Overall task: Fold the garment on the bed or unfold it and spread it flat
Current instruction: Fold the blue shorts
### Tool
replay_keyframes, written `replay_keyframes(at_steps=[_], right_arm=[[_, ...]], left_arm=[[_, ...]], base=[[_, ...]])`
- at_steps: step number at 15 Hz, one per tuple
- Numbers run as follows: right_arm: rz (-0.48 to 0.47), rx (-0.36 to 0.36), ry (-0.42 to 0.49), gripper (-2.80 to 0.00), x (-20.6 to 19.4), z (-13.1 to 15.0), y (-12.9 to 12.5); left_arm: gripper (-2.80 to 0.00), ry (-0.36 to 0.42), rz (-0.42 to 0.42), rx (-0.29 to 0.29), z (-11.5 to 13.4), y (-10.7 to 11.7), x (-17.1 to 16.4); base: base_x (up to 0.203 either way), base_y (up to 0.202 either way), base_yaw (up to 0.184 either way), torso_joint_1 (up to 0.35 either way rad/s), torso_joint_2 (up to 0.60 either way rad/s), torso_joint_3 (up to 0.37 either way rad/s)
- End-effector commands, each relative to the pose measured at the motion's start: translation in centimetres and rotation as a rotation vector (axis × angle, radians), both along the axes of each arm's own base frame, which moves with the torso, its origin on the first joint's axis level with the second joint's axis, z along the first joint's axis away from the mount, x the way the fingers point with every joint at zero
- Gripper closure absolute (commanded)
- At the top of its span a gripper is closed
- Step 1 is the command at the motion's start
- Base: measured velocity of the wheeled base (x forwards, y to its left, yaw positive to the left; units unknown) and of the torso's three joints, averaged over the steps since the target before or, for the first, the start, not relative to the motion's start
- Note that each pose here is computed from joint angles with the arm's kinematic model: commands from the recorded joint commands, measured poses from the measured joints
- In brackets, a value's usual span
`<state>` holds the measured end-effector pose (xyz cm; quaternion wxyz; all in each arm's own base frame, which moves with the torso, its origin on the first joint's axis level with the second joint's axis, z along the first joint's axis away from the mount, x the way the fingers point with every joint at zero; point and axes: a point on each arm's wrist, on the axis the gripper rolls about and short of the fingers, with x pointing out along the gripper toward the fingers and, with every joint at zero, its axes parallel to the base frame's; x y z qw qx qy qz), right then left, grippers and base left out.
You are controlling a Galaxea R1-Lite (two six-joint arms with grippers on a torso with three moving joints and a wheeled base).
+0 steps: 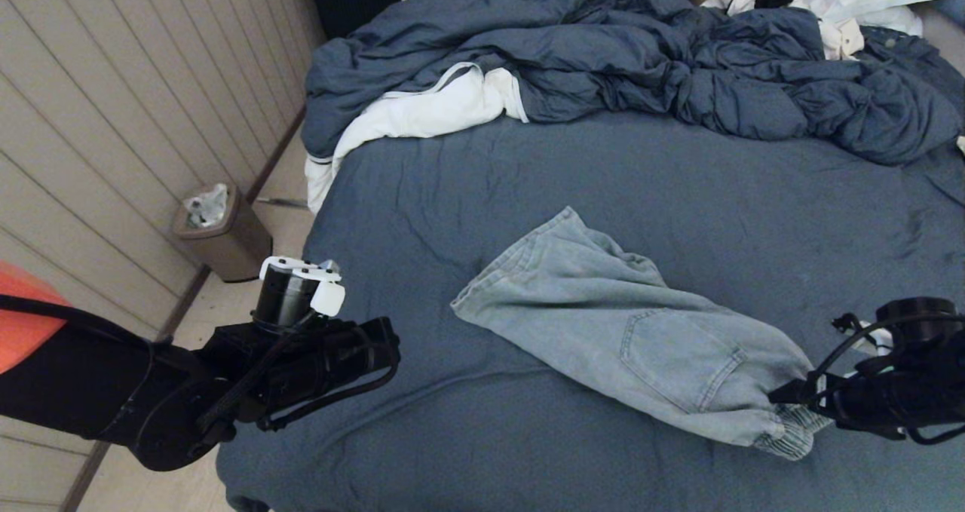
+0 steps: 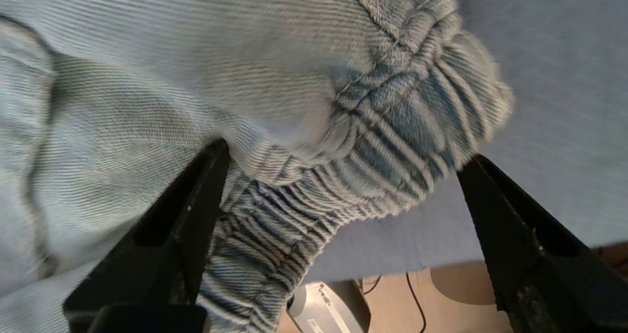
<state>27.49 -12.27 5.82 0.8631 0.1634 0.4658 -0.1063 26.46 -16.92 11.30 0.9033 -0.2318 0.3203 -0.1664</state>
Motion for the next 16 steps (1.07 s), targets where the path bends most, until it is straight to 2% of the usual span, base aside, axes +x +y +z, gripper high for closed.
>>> replay_keyframes(at_steps=[1, 5, 7, 10, 11, 16], right_arm=[[0.003, 0.025, 0.061, -2.80, 0.6, -2.9, -0.2], [0.038, -0.016, 0.043, -2.80, 2.5, -5.4, 0.5], [0.060, -0.063, 0.022, -2.80, 3.6, -5.4, 1.4], [0.103, -0.078, 0.000, -2.80, 4.7, -5.4, 3.0], [0.109, -0.078, -0.002, 0.00, 4.8, -5.4, 3.3], [0.115, -0.082, -0.008, 0.00, 4.6, -4.9, 3.7]], left_arm=[[0.00, 0.009, 0.002, 0.002, -0.3, -0.1, 0.1], [0.00, 0.008, -0.001, 0.002, -0.5, -0.3, 0.0], [0.00, 0.006, -0.003, 0.003, -0.5, -0.4, 0.0], [0.00, 0.001, -0.004, 0.002, -0.4, -0.5, -0.1], [0.00, 0.000, -0.006, 0.001, -0.4, -0.5, -0.1], [0.00, -0.003, -0.006, 0.000, -0.4, -0.5, -0.1]], base=[[0.000, 0.000, 0.000, 0.000, 0.00, 0.000], [0.000, 0.000, 0.000, 0.000, 0.00, 0.000], [0.000, 0.000, 0.000, 0.000, 0.00, 0.000], [0.000, 0.000, 0.000, 0.000, 0.00, 0.000], [0.000, 0.000, 0.000, 0.000, 0.00, 0.000], [0.000, 0.000, 0.000, 0.000, 0.00, 0.000]])
